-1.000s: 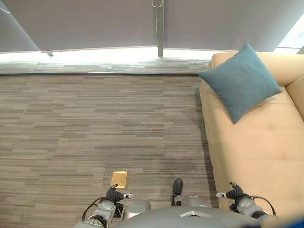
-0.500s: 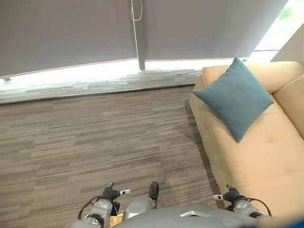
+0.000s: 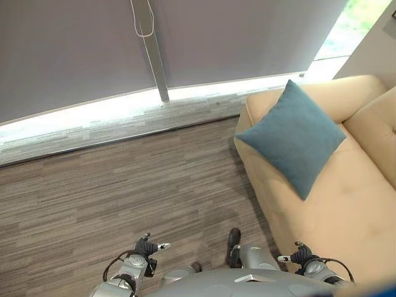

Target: Pick up all the scattered cushions and arrange them neatly on the sofa.

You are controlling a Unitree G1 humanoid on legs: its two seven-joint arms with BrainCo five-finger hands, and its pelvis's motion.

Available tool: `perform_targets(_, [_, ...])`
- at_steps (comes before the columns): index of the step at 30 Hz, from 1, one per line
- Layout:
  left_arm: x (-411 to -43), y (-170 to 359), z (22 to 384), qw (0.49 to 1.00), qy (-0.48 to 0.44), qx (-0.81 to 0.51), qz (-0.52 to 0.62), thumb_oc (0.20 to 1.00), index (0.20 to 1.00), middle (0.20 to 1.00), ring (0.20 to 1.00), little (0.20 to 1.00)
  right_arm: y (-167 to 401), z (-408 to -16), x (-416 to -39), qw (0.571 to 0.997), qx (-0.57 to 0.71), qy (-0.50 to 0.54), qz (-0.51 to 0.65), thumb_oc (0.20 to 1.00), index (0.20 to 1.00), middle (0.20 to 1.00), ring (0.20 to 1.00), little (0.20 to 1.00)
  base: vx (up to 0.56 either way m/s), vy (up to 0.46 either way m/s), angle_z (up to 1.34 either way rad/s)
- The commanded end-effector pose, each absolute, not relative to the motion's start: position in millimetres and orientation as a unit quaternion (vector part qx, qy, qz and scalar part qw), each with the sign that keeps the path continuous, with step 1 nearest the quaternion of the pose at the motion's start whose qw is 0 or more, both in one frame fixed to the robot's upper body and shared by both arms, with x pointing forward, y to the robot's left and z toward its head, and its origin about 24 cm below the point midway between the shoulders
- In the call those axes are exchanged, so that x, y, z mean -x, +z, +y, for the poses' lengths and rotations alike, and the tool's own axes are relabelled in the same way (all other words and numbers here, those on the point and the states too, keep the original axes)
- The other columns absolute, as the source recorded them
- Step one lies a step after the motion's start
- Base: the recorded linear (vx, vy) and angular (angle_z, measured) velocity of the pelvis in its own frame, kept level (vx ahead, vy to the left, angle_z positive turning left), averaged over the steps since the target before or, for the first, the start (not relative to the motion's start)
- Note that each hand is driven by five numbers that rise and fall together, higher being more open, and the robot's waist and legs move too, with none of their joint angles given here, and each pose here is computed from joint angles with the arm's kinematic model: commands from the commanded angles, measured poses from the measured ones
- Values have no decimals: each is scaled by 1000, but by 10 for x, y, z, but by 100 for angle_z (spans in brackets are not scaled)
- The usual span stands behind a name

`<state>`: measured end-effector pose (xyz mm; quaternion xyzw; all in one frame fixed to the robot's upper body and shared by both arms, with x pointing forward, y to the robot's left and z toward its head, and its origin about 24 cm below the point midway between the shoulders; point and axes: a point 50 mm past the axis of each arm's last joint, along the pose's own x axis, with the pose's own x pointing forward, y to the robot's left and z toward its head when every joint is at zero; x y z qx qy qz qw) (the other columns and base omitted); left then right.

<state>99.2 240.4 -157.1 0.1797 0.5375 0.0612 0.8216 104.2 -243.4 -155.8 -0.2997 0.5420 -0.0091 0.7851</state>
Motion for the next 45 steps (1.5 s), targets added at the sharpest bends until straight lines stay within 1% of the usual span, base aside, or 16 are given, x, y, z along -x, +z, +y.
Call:
perform_targets(1, [-1204,-1517,2389,836,43,-192,513,1000,1000,1000,1000,1000,-1467,-2614,-1196,788,315,-34,528,1000,1000,1000,1000,1000,114,-52,-47])
perform_targets(8, [-1235,-1523,2340,836,40,-190,512,1000,1000,1000,1000,1000,-1460,-2663,-1173,781,324,-43,532,1000,1000,1000,1000,1000,227,48,-48])
perform_targets(11, [-1145,-1549,2357,828,45,-187,527,1000,1000,1000,1000,1000,-1478,-2634,-1151,777,326,-34,537,1000,1000,1000,1000,1000,254,188,-90])
perform_targets(14, [-1132,-1539,2411,827,54,-186,527,1000,1000,1000,1000,1000,-1478,-2581,-1202,781,331,-21,529,1000,1000,1000,1000,1000,179,182,-65])
perform_targets(17, [-1180,-1505,2477,831,65,-188,519,1000,1000,1000,1000,1000,-1441,-2549,-1334,793,337,-18,508,1000,1000,1000,1000,1000,102,128,-50])
perform_targets(22, [-1206,-1485,2520,832,72,-192,515,1000,1000,1000,1000,1000,-1414,-2549,-1403,800,337,-21,496,1000,1000,1000,1000,1000,91,-50,-28])
perform_targets(30, [-1166,-1495,2526,832,88,-178,519,1000,1000,1000,1000,1000,-1451,-2664,-1192,785,323,-50,526,1000,1000,1000,1000,1000,103,-135,-16])
perform_targets(37, [-1200,-1481,2521,838,102,-171,508,1000,1000,1000,1000,1000,-1450,-2723,-1118,785,310,-74,531,1000,1000,1000,1000,1000,58,-44,-6])
perform_targets(39, [-1348,-1415,2527,857,123,-160,475,1000,1000,1000,1000,1000,-1414,-2746,-1190,799,296,-99,514,1000,1000,1000,1000,1000,11,-10,-4])
perform_targets(41, [-1396,-1392,2529,861,129,-158,465,1000,1000,1000,1000,1000,-1403,-2753,-1212,802,293,-104,509,1000,1000,1000,1000,1000,0,0,0])
perform_targets(42, [-1600,-1277,2547,882,145,-161,419,1000,1000,1000,1000,1000,-1344,-2779,-1326,820,282,-126,483,1000,1000,1000,1000,1000,0,0,0])
perform_targets(44, [-1753,-1179,2548,897,155,-157,383,1000,1000,1000,1000,1000,-1292,-2803,-1412,832,274,-140,462,1000,1000,1000,1000,1000,0,0,0])
perform_targets(45, [-1951,-1026,2516,919,164,-145,329,1000,1000,1000,1000,1000,-1221,-2823,-1524,845,271,-154,434,1000,1000,1000,1000,1000,0,0,0])
